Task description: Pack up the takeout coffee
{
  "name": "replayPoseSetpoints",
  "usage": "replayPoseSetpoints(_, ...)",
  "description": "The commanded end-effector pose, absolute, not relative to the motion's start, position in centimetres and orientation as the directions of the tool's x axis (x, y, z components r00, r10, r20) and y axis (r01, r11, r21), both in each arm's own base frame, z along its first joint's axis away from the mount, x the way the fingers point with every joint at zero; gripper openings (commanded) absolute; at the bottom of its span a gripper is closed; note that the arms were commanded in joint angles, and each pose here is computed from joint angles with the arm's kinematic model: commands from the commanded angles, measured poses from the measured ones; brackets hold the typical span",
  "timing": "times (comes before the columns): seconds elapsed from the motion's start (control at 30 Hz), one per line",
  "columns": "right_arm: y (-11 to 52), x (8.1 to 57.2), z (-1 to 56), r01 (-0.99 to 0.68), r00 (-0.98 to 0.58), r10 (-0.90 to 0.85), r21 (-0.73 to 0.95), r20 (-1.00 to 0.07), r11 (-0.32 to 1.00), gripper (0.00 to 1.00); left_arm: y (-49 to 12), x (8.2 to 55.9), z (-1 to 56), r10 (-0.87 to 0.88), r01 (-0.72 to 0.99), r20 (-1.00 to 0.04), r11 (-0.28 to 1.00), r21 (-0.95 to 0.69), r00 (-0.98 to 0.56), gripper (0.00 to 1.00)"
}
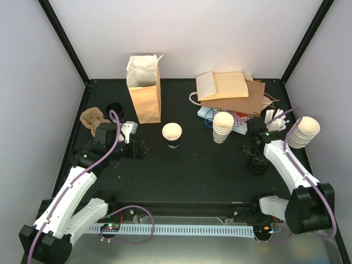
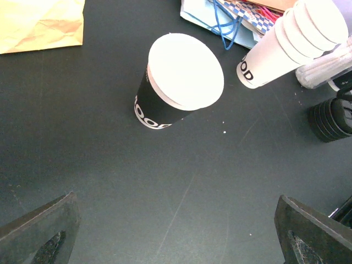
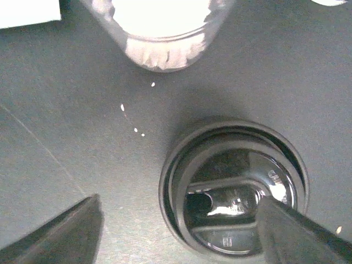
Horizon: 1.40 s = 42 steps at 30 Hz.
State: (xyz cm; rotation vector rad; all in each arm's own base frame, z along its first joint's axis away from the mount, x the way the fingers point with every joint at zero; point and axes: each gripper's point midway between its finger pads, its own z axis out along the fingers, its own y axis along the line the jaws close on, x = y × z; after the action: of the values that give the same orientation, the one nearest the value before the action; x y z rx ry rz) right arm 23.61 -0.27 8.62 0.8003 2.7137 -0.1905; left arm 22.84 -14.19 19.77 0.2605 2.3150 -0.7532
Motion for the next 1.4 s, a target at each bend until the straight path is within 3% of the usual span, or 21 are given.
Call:
replayPoseSetpoints(0.0,-1.1,23.3,10.8,0.574,-0.758,0.522,-0.021,-0.390,0.818,0.86,-14.5,23.0,20.4,-0.015,0.403,-0.683,0.798,-0.448,-0.730,0.99)
replayPoseSetpoints(0.2,-2.3,21.3,10.8,0.647,-0.732,0.585,-0.089,-0.348,0.757,0.91,-14.5,23.0,20.5,-0.013,0.407,-0.684,0.795,-0.449,-0.729,0.99)
replayPoseSetpoints(0.33,-1.6,21.3,9.8,0.647,-0.733,0.605,-0.047,-0.311,0.761,0.91,-14.5,23.0,20.6,-0.015,0.410,-0.688,0.794,-0.449,-0.725,0.99)
replayPoseSetpoints(0.77,-2.4,21.6,7.4,0.647,-0.753,0.598,-0.141,-0.275,0.750,0.92,-14.4,22.8,20.8,-0.018,0.413,-0.696,0.794,-0.446,-0.718,0.99)
replayPoseSetpoints(0.97,-2.5,21.3,6.2,0.656,-0.747,0.613,-0.134,-0.255,0.743,0.85,-14.4,22.8,20.8,-0.019,0.411,-0.696,0.796,-0.445,-0.718,0.99)
replayPoseSetpoints(1.2,-2.6,21.2,6.8,0.664,-0.737,0.619,-0.120,-0.271,0.738,0.68,-14.4,22.9,20.7,-0.018,0.408,-0.693,0.797,-0.445,-0.721,0.99)
replayPoseSetpoints(1.37,-2.3,21.4,7.9,0.660,-0.737,0.618,-0.094,-0.273,0.745,0.66,-14.4,22.9,20.7,-0.017,0.409,-0.694,0.797,-0.444,-0.719,0.99)
